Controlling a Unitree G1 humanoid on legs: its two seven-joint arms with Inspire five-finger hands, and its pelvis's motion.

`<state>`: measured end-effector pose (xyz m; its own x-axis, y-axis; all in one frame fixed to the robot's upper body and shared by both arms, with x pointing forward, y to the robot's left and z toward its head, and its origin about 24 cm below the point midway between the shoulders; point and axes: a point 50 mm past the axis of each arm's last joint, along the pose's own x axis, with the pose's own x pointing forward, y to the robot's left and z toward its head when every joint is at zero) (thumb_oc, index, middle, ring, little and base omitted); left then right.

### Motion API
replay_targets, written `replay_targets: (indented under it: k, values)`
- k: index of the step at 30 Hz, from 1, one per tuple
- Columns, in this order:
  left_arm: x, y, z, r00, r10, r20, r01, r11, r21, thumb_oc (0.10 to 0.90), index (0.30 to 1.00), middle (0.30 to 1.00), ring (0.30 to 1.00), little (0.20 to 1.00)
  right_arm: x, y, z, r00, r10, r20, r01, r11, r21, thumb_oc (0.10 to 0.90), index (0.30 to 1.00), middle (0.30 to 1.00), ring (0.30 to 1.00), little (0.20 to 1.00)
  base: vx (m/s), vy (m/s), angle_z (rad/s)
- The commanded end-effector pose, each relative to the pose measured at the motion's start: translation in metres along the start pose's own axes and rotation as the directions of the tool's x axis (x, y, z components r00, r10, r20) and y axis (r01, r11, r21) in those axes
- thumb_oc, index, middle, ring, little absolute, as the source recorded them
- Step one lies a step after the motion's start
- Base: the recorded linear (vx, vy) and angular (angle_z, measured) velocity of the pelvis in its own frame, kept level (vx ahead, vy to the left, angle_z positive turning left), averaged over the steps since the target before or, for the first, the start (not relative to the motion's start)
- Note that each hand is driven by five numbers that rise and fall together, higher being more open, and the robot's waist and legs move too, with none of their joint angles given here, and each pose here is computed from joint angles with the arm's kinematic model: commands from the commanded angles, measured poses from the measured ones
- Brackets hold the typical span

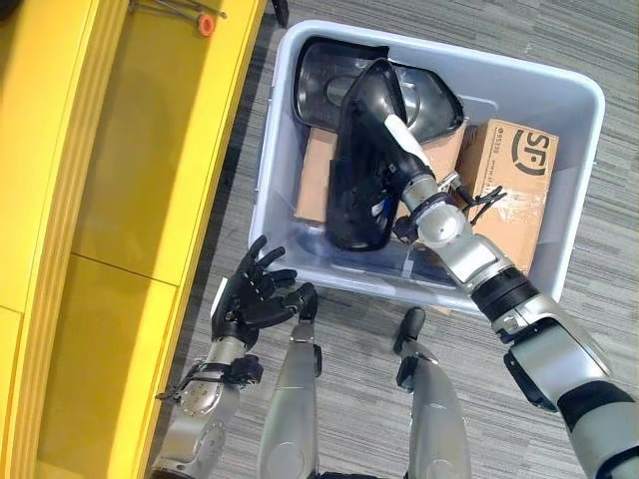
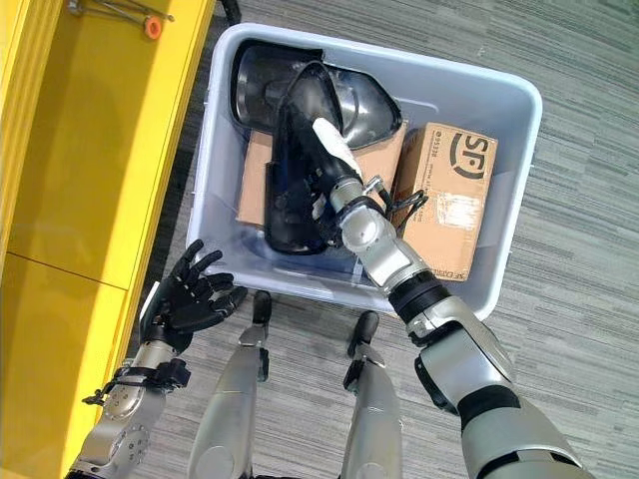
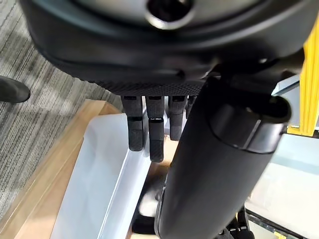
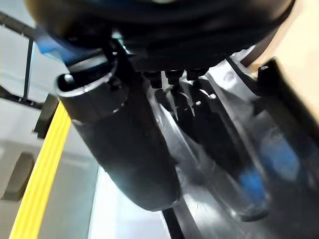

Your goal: Move parts from the plastic box to the shelf.

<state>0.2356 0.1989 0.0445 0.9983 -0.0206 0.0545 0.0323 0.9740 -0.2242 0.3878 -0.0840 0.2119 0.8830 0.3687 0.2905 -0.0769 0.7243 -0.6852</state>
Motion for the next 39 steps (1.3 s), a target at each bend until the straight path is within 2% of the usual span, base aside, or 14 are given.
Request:
replay_targets:
  k: [1, 8, 9, 17, 23, 25, 32, 35, 36, 39]
  values:
    - [-0.012, 0.017, 0.013, 0.999, 0.039, 0.031, -0.040, 0.999, 0.037, 0.900, 1.000, 1.000, 1.000, 1.000, 0.007, -0.032, 0.071, 0.942, -0.085, 0.325, 0.097, 0.995, -0.021, 0.900, 1.000, 1.000, 1.000, 1.000, 0.00, 0.000, 0.00]
    - [-0.013, 0.021, 0.013, 0.998, 0.061, 0.030, -0.063, 0.997, 0.044, 0.900, 1.000, 1.000, 1.000, 1.000, -0.024, -0.059, 0.098, 0.859, -0.105, 0.502, 0.177, 0.979, -0.099, 0.900, 1.000, 1.000, 1.000, 1.000, 0.00, 0.000, 0.00]
    - [-0.016, 0.022, 0.013, 0.998, 0.062, 0.024, -0.063, 0.997, 0.047, 0.900, 1.000, 1.000, 1.000, 1.000, -0.042, -0.071, 0.107, 0.815, -0.107, 0.570, 0.232, 0.961, -0.151, 0.900, 1.000, 1.000, 1.000, 1.000, 0.00, 0.000, 0.00]
    - [-0.021, 0.026, 0.011, 0.998, 0.067, 0.004, -0.067, 0.996, 0.059, 0.900, 1.000, 1.000, 1.000, 1.000, -0.081, -0.087, 0.114, 0.754, -0.084, 0.652, 0.306, 0.923, -0.235, 0.900, 1.000, 1.000, 1.000, 1.000, 0.00, 0.000, 0.00]
    - [-0.027, 0.029, 0.009, 0.997, 0.080, -0.014, -0.079, 0.995, 0.065, 0.900, 1.000, 1.000, 1.000, 1.000, -0.106, -0.085, 0.097, 0.778, -0.060, 0.626, 0.280, 0.924, -0.260, 0.900, 1.000, 1.000, 1.000, 1.000, 0.00, 0.000, 0.00]
    - [-0.029, 0.029, 0.005, 0.996, 0.088, -0.030, -0.086, 0.994, 0.069, 0.900, 1.000, 1.000, 1.000, 1.000, -0.109, -0.074, 0.083, 0.806, -0.085, 0.585, 0.233, 0.955, -0.183, 0.900, 1.000, 1.000, 1.000, 1.000, 0.00, 0.000, 0.00]
    - [-0.027, 0.025, 0.001, 0.995, 0.090, -0.037, -0.088, 0.994, 0.066, 0.900, 1.000, 1.000, 1.000, 1.000, -0.097, -0.045, 0.058, 0.864, -0.151, 0.480, 0.152, 0.988, 0.037, 0.900, 1.000, 1.000, 1.000, 1.000, 0.00, -0.006, -0.03]
    - [-0.025, 0.022, 0.000, 0.996, 0.086, -0.037, -0.084, 0.995, 0.062, 0.900, 1.000, 1.000, 1.000, 1.000, -0.086, -0.028, 0.051, 0.889, -0.155, 0.432, 0.092, 0.982, 0.163, 0.900, 1.000, 1.000, 1.000, 1.000, 0.00, 0.000, 0.00]
    - [-0.023, 0.020, 0.000, 0.996, 0.080, -0.037, -0.077, 0.995, 0.055, 0.900, 1.000, 1.000, 1.000, 1.000, -0.076, -0.012, 0.047, 0.911, -0.132, 0.390, 0.019, 0.960, 0.280, 0.900, 1.000, 1.000, 1.000, 1.000, 0.00, 0.000, 0.00]
    - [-0.022, 0.020, 0.000, 0.996, 0.078, -0.037, -0.076, 0.996, 0.050, 0.900, 1.000, 1.000, 1.000, 1.000, -0.067, -0.001, 0.044, 0.927, -0.111, 0.359, -0.021, 0.938, 0.345, 0.900, 1.000, 1.000, 1.000, 1.000, 0.00, 0.000, 0.00]
